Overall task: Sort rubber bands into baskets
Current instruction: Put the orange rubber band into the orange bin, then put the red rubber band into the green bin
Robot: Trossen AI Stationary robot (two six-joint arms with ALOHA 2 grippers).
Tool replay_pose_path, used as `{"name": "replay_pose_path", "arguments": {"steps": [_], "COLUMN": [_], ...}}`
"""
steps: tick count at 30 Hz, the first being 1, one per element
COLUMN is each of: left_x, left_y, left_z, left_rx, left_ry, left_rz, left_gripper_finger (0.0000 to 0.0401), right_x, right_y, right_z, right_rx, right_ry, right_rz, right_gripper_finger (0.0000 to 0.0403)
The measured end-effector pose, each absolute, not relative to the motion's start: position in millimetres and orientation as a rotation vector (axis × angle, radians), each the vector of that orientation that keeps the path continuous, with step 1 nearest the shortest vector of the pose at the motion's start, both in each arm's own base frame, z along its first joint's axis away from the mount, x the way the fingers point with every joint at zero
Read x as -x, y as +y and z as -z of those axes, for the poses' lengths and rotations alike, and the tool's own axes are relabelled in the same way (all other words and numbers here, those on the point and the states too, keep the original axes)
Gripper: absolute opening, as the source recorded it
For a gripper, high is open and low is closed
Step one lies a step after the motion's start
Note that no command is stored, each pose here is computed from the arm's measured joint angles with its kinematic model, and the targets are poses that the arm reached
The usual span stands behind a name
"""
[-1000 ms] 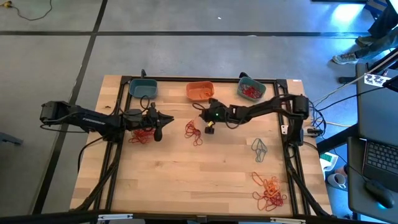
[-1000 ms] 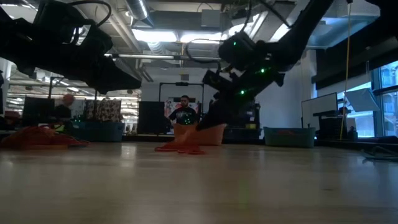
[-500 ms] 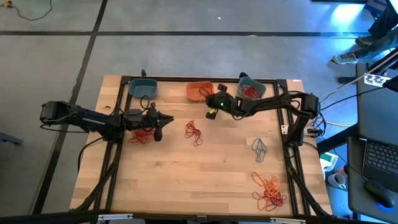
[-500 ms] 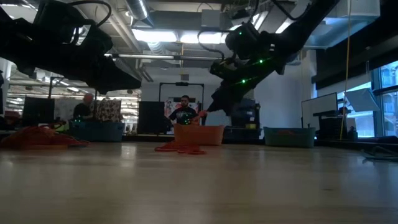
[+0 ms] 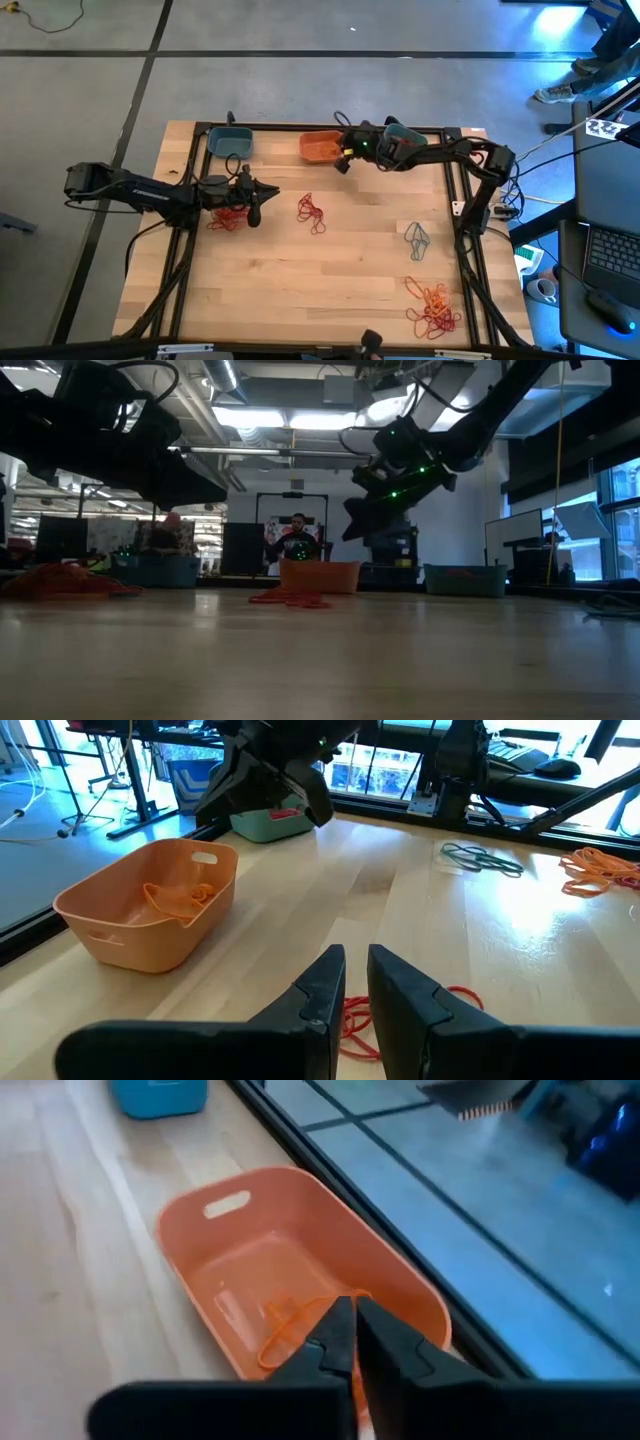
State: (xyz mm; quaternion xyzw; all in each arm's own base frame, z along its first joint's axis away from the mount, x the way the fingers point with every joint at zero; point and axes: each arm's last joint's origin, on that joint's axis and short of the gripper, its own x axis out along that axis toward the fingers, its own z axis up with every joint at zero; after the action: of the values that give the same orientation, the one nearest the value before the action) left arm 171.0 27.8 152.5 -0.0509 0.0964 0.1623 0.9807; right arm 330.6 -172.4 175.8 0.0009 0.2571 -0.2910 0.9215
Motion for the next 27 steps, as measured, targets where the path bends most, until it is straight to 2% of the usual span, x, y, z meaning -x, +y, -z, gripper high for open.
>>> {"name": "replay_pose_path", "arguments": {"steps": [6, 10, 16, 27], "left_x": [-171, -171, -171, -171], "left_y": [28, 28, 28, 28], "left_z": [-153, -153, -152, -152], "left_rx": [0.103, 0.103, 0.105, 0.110], "left_ry": [0.194, 0.194, 0.194, 0.193], "left_rz": [-0.327, -0.327, -0.327, -0.327], "left_gripper_finger": [0.0045, 0.0045, 0.0045, 0.0045], "right_x": [-331, -337, -351, -363], "right_y": [-168, -153, -113, -41], "right_z": [-173, -176, -176, -153], "right_rx": [-0.027, -0.034, -0.042, 0.017], "right_ry": [0.555, 0.548, 0.550, 0.685], "right_rz": [0.584, 0.426, 0.150, -0.066], "right_gripper_finger": [0.0118, 0.0160, 0.0173, 0.0174]}}
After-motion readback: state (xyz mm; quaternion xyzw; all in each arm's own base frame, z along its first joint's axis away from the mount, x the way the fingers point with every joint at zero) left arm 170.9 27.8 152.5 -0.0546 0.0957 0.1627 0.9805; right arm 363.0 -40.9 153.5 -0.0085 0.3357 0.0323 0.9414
